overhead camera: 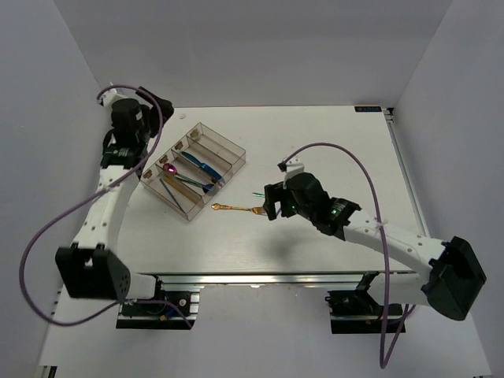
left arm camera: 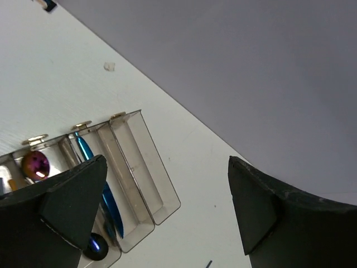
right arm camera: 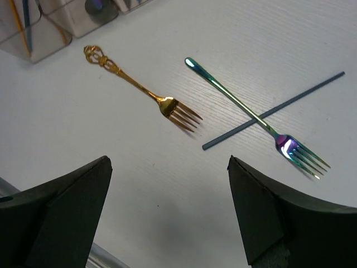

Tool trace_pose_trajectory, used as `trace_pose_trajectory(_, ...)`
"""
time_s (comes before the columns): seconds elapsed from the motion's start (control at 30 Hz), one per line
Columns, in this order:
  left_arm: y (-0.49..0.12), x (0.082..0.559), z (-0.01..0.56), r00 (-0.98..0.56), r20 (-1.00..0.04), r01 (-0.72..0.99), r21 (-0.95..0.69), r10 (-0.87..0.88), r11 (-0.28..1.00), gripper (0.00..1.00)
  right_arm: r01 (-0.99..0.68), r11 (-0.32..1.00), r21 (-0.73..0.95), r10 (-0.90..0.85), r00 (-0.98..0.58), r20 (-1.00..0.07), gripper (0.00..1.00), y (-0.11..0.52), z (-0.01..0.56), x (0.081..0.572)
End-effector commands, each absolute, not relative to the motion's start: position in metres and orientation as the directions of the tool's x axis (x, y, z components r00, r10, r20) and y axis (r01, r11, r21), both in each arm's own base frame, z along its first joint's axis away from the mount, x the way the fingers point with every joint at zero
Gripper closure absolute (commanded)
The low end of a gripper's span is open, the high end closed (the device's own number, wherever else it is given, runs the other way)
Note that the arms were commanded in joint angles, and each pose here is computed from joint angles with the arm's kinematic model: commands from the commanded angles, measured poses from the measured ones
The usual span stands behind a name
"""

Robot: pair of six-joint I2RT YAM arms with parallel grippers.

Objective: Sort the eating utensils into containers

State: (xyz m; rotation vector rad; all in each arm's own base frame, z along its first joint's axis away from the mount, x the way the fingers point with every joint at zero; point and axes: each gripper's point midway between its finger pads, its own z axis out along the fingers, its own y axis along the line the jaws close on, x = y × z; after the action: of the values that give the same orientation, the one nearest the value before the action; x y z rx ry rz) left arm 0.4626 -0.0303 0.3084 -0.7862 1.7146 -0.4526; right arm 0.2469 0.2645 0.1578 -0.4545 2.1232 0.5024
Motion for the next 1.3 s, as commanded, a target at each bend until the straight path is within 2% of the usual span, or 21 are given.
trace_pose_trajectory(0.0,-0.012,0.409,0.320,-0.165,-0.782,-0.307,-0.539,-0.601,0.785,0.02,-0.634,0.762,0.131,-0.244,-0.469,-0.849,0.11,0.289,0.172,0.250)
trace_pose_trajectory(0.17,-0.007,0.357,0.286,-0.253,-0.816,-0.315,-0.439,-0.520,0.841,0.02,-0.772,0.630,0.079,-0.418,-0.423,-0.804,0.11,0.315,0.155,0.246)
trace_pose_trajectory(0.23,-0.006,0.338,0.279,-0.276,-0.832,-0.298,-0.403,-0.482,0.865,0.02,-0.848,0.529,0.038,-0.500,-0.347,-0.794,0.12,0.328,0.144,0.246)
trace_pose_trajectory(0.27,-0.005,0.329,0.256,-0.312,-0.825,-0.313,-0.380,-0.472,0.870,0.02,-0.866,0.499,0.019,-0.522,-0.318,-0.792,0.12,0.333,0.141,0.248)
trace_pose_trajectory(0.33,0.001,0.312,0.251,-0.277,-0.840,-0.322,-0.377,-0.467,0.869,0.02,-0.906,0.423,-0.032,-0.599,-0.253,-0.760,0.12,0.340,0.121,0.253)
trace_pose_trajectory(0.37,0.001,0.305,0.230,-0.300,-0.839,-0.322,-0.359,-0.454,0.876,0.02,-0.912,0.405,-0.057,-0.608,-0.223,-0.762,0.13,0.347,0.124,0.261)
trace_pose_trajectory(0.43,0.003,0.293,0.226,-0.286,-0.848,-0.316,-0.356,-0.446,0.879,0.02,-0.936,0.344,-0.073,-0.686,-0.197,-0.700,0.20,0.350,0.097,0.265)
trace_pose_trajectory(0.47,0.004,0.288,0.220,-0.293,-0.848,-0.320,-0.348,-0.442,0.881,0.02,-0.939,0.334,-0.088,-0.685,-0.177,-0.707,0.23,0.360,0.104,0.274)
trace_pose_trajectory(0.53,0.003,0.283,0.220,-0.305,-0.850,-0.313,-0.336,-0.429,0.888,0.02,-0.952,0.294,-0.085,-0.738,-0.170,-0.653,0.35,0.364,0.080,0.280)
trace_pose_trajectory(0.6,0.002,0.281,0.223,-0.296,-0.853,-0.300,-0.343,-0.429,0.890,0.02,-0.951,0.286,-0.115,-0.747,-0.146,-0.648,0.41,0.373,0.079,0.292)
trace_pose_trajectory(0.77,-0.003,0.279,0.229,-0.274,-0.859,-0.265,-0.365,-0.432,0.893,0.02,-0.963,0.243,-0.120,-0.786,-0.123,-0.605,0.40,0.380,0.057,0.302)
trace_pose_trajectory(0.9,-0.005,0.280,0.227,-0.291,-0.855,-0.255,-0.364,-0.430,0.896,0.02,-0.984,0.176,-0.020,-0.792,-0.130,-0.597,0.41,0.389,0.049,0.287)
trace_pose_trajectory(1.03,-0.006,0.280,0.228,-0.287,-0.856,-0.251,-0.367,-0.431,0.896,0.02,-0.984,0.173,0.030,-0.802,-0.159,-0.576,0.44,0.385,0.031,0.277)
trace_pose_trajectory(1.17,-0.008,0.281,0.226,-0.297,-0.853,-0.244,-0.367,-0.429,0.898,0.02,-0.982,0.185,0.027,-0.804,-0.167,-0.571,0.52,0.382,0.020,0.277)
trace_pose_trajectory(1.23,-0.008,0.281,0.226,-0.297,-0.852,-0.242,-0.368,-0.430,0.898,0.02,-0.982,0.184,0.032,-0.809,-0.169,-0.563,0.53,0.382,0.015,0.276)
trace_pose_trajectory(1.27,-0.008,0.281,0.226,-0.299,-0.852,-0.240,-0.369,-0.430,0.898,0.02,-0.983,0.181,0.040,-0.810,-0.172,-0.560,0.57,0.382,0.012,0.275)
